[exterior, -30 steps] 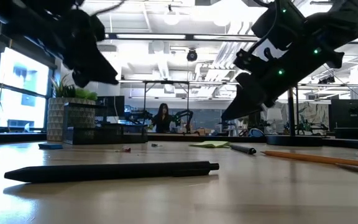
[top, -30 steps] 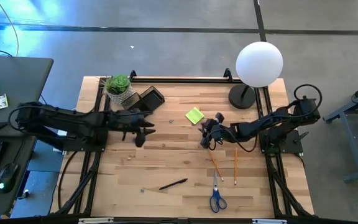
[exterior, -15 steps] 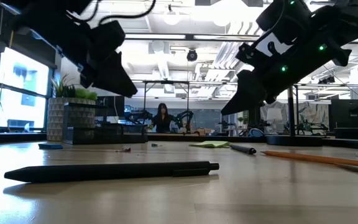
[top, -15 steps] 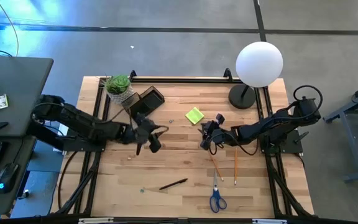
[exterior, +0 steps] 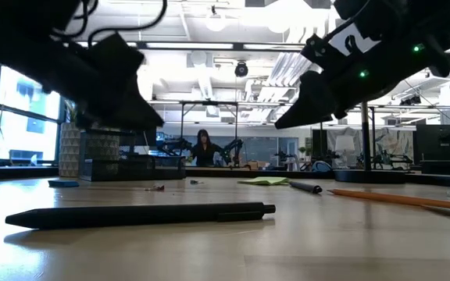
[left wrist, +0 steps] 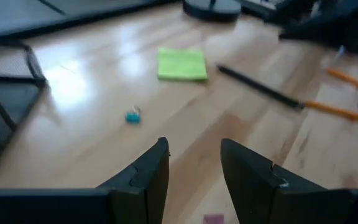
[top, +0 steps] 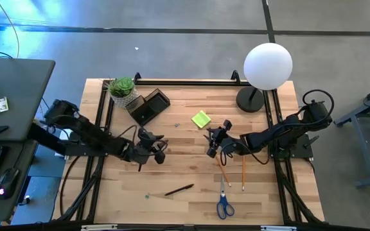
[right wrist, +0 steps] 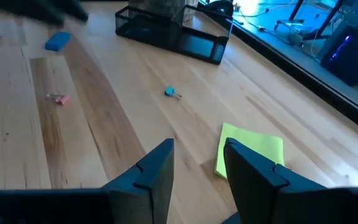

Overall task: Pick and place office supplies into organizer
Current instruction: Put the yellow binder clip into the desk organizer

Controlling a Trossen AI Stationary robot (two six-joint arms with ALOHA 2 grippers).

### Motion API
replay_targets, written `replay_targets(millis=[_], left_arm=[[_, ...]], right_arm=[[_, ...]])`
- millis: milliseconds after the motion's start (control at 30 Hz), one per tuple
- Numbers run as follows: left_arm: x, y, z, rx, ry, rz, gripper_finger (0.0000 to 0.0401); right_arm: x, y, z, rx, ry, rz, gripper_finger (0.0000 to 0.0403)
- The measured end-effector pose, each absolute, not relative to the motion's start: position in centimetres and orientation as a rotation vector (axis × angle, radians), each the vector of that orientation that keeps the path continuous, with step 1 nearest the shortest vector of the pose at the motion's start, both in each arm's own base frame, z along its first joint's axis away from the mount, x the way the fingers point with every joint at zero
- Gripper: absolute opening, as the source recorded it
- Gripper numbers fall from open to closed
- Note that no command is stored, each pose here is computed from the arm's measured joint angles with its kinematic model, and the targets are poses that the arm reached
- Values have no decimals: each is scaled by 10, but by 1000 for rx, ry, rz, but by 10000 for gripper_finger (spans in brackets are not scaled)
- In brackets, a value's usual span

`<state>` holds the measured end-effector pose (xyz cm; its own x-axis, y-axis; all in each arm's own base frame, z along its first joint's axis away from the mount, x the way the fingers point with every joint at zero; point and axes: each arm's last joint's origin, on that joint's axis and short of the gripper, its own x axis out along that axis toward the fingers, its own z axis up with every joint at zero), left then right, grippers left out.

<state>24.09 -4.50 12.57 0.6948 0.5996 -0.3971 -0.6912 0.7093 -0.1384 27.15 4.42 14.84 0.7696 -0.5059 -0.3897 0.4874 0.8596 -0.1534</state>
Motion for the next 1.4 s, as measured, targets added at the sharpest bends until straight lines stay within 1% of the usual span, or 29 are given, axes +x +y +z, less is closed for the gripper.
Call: replay_targets(millis=[233,400,533,700,1033,1400], left_arm=[[255,-40,109,-336,422,662,133],[264,-31,97,-372,461,695,133],[264,-31,86,-421,494,692,133],[265,-32,85,-460,502,666,134],[264,-33,83,-448,533,656,134],[262,-41,83,-341,571,605,134]], right_arm=[[272,44,149,-43,427,-540,134],[272,44,148,-42,435,-541,134],[271,44,147,-46,451,-541,134],[270,44,145,-40,467,-545,134],[269,44,144,-37,476,-548,134],[269,44,144,-36,478,-548,134]])
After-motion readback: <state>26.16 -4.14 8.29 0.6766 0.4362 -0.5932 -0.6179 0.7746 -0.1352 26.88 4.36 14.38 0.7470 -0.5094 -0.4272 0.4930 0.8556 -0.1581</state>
